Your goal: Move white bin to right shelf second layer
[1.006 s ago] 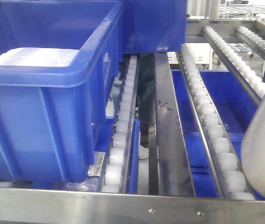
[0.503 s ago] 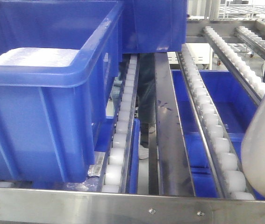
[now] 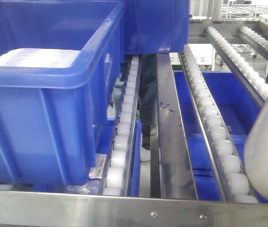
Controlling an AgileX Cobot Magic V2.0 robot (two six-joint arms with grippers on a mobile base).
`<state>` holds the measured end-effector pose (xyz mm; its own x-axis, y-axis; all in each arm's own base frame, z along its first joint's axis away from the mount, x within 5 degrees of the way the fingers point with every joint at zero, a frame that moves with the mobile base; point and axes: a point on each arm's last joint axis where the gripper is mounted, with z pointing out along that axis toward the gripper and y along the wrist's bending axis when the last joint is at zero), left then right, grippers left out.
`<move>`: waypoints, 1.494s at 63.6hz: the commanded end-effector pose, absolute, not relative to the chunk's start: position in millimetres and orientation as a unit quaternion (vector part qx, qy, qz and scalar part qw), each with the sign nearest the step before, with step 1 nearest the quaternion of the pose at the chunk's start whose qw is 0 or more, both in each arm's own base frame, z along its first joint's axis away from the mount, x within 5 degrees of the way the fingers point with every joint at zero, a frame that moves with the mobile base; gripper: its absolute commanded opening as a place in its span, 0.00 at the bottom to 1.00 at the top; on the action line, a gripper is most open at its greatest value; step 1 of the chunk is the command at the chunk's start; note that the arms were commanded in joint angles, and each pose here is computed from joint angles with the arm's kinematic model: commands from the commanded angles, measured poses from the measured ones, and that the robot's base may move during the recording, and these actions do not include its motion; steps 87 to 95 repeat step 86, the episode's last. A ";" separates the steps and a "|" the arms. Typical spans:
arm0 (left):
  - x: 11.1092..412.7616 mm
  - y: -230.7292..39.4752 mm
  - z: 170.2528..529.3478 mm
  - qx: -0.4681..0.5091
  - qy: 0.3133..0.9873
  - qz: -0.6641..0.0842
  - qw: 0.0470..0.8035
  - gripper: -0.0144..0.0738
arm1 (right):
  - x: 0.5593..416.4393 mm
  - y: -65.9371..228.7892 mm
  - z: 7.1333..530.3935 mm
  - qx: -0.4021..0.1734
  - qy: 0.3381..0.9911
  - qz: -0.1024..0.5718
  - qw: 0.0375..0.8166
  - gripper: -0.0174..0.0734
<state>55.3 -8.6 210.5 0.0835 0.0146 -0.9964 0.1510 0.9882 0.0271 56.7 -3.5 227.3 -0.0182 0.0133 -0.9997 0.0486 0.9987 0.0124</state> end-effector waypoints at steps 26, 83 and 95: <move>55.0 -8.1 207.8 0.054 0.651 -0.051 0.755 0.26 | 54.4 -2.1 207.8 0.036 0.678 0.012 0.734 0.25; 55.0 -8.1 207.8 0.054 0.651 -0.051 0.755 0.26 | 54.4 -2.1 207.7 0.036 0.679 0.012 0.733 0.25; 55.0 -8.1 207.8 0.054 0.651 -0.051 0.755 0.26 | 54.4 -2.1 207.7 0.036 0.679 0.012 0.733 0.25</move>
